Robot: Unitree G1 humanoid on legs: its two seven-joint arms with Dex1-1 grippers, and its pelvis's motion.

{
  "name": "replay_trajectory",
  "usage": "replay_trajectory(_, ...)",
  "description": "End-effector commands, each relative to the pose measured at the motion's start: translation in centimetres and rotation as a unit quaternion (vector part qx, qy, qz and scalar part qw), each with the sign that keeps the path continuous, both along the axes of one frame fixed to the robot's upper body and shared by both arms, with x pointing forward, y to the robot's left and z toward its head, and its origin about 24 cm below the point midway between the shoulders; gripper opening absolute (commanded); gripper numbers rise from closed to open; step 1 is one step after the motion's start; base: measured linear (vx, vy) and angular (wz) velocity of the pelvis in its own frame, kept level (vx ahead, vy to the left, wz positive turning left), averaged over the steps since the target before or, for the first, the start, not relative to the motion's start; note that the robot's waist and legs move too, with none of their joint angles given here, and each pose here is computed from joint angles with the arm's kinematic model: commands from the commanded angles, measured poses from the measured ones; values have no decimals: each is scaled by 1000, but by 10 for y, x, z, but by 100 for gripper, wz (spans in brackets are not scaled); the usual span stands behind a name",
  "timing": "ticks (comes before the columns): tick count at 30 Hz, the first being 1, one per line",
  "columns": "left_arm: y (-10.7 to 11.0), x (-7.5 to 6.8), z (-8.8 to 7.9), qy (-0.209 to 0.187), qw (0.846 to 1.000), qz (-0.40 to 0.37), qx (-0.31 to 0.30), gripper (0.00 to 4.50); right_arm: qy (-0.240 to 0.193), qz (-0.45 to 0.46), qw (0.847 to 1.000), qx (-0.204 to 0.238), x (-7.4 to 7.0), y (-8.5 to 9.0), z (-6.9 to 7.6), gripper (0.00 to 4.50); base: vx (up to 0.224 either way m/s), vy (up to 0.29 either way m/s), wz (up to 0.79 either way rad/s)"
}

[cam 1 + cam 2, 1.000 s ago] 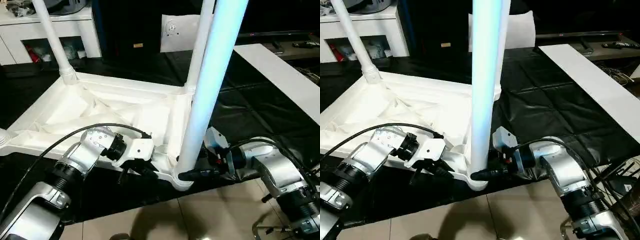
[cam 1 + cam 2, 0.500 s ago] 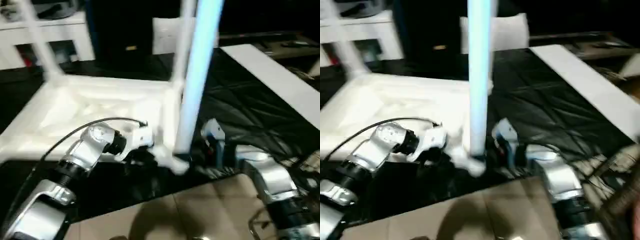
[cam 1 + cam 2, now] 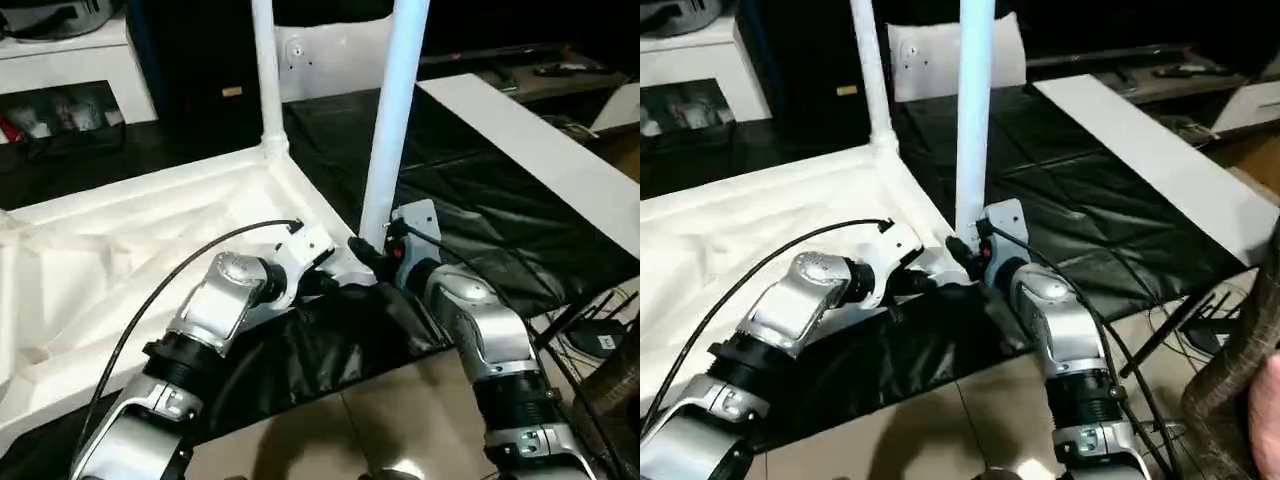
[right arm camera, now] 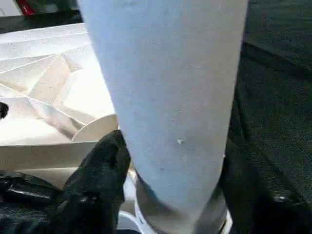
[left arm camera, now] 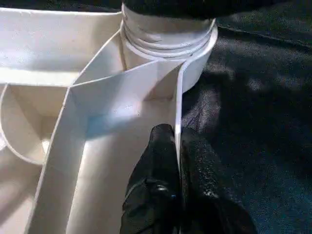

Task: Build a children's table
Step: Rotate leg to tighten

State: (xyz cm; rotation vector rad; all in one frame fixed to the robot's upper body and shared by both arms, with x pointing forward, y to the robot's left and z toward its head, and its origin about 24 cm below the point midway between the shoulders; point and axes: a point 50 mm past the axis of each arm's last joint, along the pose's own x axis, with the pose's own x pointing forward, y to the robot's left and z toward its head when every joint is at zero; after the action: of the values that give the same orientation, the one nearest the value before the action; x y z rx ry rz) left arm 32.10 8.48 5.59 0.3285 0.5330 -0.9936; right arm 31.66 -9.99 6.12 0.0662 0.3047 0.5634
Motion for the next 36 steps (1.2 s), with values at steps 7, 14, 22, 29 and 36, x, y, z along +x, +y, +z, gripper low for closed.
replay_trajectory(7,-4,-9,13,-45,994,-98,-16,0,-1,112,992,55,-29,2,-4,381,0,0,0)
replay_trajectory(14,16,-20,8,-42,979,-200,-8,0,-35,210,977,7,-42,-28,3,432,0,0,0)
replay_trajectory(22,32,-32,4,2,951,-310,6,0,-38,327,944,-26,-46,-44,11,445,0,0,0)
replay_trajectory(29,36,-33,3,11,927,-372,42,0,-23,401,916,-24,-48,-47,12,418,0,0,0)
replay_trajectory(36,35,-33,4,16,909,-413,50,0,0,454,891,-20,-50,-48,11,365,0,0,0)
